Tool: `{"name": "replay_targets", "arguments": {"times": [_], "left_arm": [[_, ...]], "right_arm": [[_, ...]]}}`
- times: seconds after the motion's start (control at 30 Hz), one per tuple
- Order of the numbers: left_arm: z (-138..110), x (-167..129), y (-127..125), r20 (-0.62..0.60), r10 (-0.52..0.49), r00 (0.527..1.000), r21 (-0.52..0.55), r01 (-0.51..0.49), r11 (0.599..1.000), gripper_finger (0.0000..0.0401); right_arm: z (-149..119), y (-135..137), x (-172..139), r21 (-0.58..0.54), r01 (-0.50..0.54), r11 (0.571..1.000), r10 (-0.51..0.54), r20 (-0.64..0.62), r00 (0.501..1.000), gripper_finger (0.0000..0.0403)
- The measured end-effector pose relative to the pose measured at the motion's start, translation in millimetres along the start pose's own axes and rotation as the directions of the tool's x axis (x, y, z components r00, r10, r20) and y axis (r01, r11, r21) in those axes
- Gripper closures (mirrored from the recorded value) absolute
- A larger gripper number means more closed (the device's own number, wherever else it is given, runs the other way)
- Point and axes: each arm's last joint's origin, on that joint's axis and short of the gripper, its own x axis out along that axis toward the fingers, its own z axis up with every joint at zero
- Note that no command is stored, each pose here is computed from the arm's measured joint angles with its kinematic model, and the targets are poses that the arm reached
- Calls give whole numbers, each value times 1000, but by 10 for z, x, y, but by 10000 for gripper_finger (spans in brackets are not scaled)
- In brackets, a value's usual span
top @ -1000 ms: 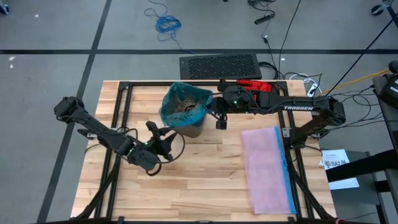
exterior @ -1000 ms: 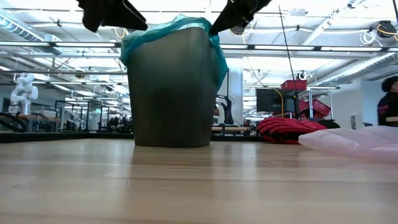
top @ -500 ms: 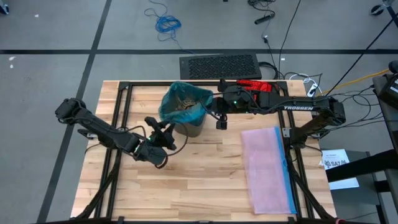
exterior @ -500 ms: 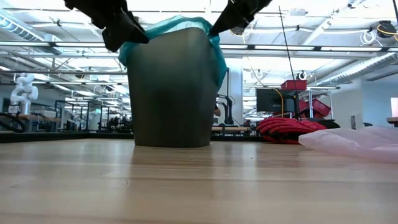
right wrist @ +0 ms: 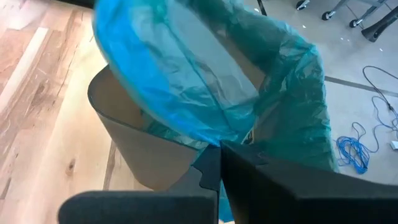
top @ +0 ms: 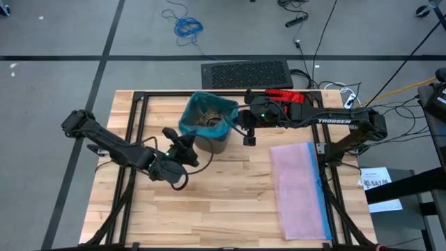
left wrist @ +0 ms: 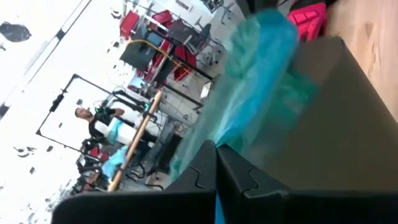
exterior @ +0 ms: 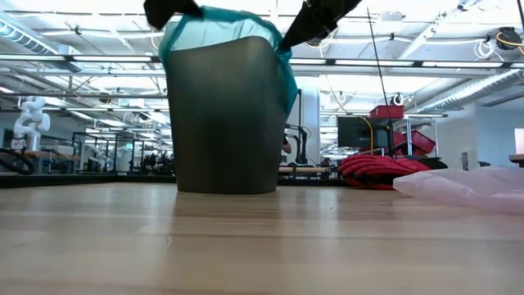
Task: Place trash/remove bag and relplace
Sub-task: Remove the blue trash bag from the black trash bin
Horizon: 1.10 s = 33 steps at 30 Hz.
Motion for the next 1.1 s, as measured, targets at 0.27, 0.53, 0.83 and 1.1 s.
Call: {"name": "replay_targets", "arguments": {"times": [0.27,0.53,0.83,1.1], "left_arm": [[247,-16,277,17,15,1000,43,-16,999,400],[232,-25,400,11,16,1000,32,-17,999,400],[116,-10,350,-24,-4,1000,32,5,999,401],[37,50,379,-49,-42,998,-50,39,998,401]], "right_arm": [[-46,49,-2,-3,-128,992,127,-25,992,403],[23,52,-34,-5,-171,985,171,55,984,403],[110,23,-64,-4,-144,990,143,144,979,358],[124,76,-71,-50,-83,995,88,128,988,254]]}}
